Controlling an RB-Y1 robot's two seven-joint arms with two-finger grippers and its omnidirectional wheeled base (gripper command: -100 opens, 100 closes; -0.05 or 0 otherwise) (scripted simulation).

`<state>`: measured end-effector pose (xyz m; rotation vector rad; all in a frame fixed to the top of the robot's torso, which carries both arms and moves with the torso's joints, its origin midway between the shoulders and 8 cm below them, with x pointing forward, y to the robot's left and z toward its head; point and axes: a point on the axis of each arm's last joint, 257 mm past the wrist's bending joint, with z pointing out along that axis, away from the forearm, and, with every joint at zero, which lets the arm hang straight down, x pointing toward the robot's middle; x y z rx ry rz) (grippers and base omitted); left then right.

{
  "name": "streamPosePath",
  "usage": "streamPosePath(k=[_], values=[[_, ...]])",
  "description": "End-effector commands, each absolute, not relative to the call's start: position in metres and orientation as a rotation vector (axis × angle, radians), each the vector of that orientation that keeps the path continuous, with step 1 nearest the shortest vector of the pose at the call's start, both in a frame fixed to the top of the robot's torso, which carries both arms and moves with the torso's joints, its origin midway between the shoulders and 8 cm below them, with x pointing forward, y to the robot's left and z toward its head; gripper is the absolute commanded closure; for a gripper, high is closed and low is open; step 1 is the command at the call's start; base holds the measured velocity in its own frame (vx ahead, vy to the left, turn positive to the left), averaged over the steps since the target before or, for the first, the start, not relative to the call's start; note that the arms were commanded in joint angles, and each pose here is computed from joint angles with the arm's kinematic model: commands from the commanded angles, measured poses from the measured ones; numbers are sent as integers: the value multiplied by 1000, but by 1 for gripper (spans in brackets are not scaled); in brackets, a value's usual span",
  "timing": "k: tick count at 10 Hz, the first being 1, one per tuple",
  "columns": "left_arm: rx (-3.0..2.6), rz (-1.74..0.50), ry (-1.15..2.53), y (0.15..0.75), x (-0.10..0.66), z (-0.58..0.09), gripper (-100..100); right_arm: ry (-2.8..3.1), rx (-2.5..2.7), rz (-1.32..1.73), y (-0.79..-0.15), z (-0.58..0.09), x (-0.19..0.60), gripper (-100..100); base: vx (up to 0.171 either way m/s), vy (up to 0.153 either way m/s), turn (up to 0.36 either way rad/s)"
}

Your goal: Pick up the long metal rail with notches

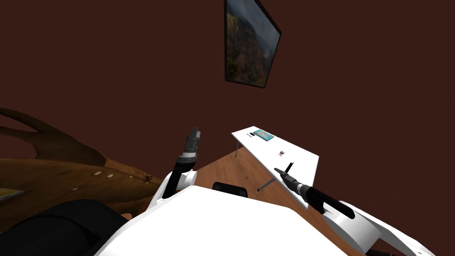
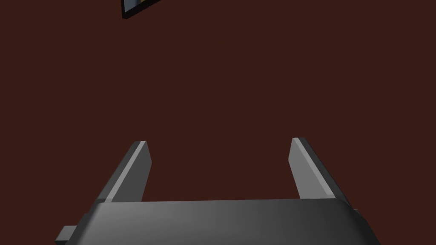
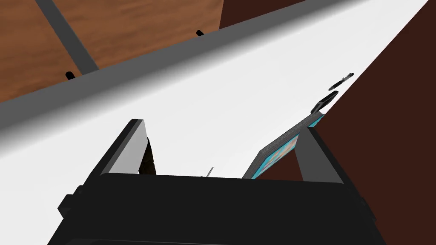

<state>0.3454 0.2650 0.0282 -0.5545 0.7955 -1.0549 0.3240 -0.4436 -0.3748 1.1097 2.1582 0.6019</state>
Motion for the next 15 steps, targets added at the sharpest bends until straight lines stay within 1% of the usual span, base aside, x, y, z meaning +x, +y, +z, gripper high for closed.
streamPosePath(k=[1, 2, 3, 5, 8, 9, 11, 15], values=[[-555, -1055, 796, 265, 345, 28, 0, 2201, 1156, 510, -470, -384, 307, -100, 29, -27, 210], [-554, -1055, 795, 265, 345, 28, 0, 2227, 1199, 438, -489, -390, 295, -100, 48, -54, 292], [-554, -1055, 796, 265, 345, 28, 0, 2233, 1190, 425, -493, -388, 295, -100, 39, -54, 80], [-555, -1055, 796, 265, 345, 28, 0, 2276, 1271, 282, -530, -397, 268, -100, 54, -37, 178], [-554, -1055, 796, 265, 345, 28, 0, 2317, 1380, 75, -580, -400, 226, -100, 113, -85, 207], [-555, -1055, 796, 265, 345, 28, 0, 2317, 1380, 75, -580, -401, 226, -100, 81, -53, 53], [-555, -1055, 796, 265, 345, 28, 0, 2330, 1446, -34, -602, -402, 200, -100, 74, -53, 93], [-555, -1055, 796, 265, 345, 28, 0, 2346, 1550, -192, -627, -405, 156, -100, 121, -70, 96]])
